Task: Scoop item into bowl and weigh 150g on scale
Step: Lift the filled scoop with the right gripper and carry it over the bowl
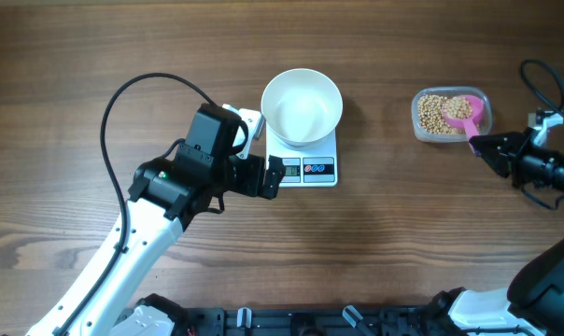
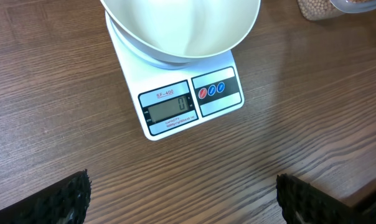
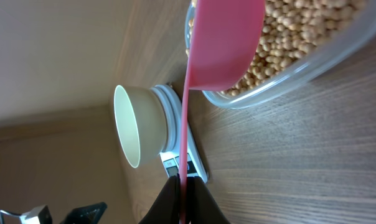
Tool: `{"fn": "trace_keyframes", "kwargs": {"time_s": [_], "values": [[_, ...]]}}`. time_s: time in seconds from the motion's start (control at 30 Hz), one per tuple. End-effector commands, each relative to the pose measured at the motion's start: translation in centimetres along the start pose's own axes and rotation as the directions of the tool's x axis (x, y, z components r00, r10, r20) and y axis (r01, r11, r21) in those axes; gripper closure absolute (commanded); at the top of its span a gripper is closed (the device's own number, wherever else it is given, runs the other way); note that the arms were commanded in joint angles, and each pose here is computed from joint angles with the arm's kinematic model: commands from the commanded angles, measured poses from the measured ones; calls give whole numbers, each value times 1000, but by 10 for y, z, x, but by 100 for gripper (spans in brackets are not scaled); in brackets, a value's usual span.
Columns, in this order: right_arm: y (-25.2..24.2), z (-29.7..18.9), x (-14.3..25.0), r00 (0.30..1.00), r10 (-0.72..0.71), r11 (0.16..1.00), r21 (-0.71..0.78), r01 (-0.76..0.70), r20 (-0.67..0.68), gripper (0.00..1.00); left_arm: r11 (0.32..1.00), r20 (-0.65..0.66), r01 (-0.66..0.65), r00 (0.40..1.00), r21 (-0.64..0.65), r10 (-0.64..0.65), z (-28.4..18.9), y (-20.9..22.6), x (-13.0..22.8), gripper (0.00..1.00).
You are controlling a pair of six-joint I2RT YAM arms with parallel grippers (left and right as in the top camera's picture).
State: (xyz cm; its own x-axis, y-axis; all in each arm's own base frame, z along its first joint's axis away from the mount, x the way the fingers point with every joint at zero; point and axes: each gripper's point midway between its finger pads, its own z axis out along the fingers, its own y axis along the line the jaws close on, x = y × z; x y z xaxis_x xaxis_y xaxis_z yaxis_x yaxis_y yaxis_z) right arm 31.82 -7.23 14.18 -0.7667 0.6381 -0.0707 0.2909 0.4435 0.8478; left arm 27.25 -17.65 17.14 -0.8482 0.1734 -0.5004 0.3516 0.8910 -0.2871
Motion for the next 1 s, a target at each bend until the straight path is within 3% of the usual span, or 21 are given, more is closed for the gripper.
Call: {"fn": "trace_keyframes", "kwargs": {"time_s": [0.0, 0.2, 0.4, 0.57, 0.97], "values": [[8, -1, 5, 999, -41, 996, -79, 40, -11, 96, 1000, 10, -21, 1000, 10, 21, -3, -3, -1, 0], [9, -5, 4, 1000, -30, 995, -95, 30, -2, 96, 1000, 10, -21, 1000, 10, 21, -3, -3, -1, 0], [28, -22, -5, 998, -25, 968, -248, 40, 62, 96, 1000, 10, -21, 1000, 10, 21, -3, -3, -1, 0], [28, -28, -8, 997, -8, 965, -262, 29, 78, 96, 1000, 10, -21, 1000, 10, 21, -3, -3, -1, 0], [69, -44, -9, 995, 1, 866, -497, 47, 96, 96, 1000, 10, -21, 1000, 10, 21, -3, -3, -1, 0]]}}
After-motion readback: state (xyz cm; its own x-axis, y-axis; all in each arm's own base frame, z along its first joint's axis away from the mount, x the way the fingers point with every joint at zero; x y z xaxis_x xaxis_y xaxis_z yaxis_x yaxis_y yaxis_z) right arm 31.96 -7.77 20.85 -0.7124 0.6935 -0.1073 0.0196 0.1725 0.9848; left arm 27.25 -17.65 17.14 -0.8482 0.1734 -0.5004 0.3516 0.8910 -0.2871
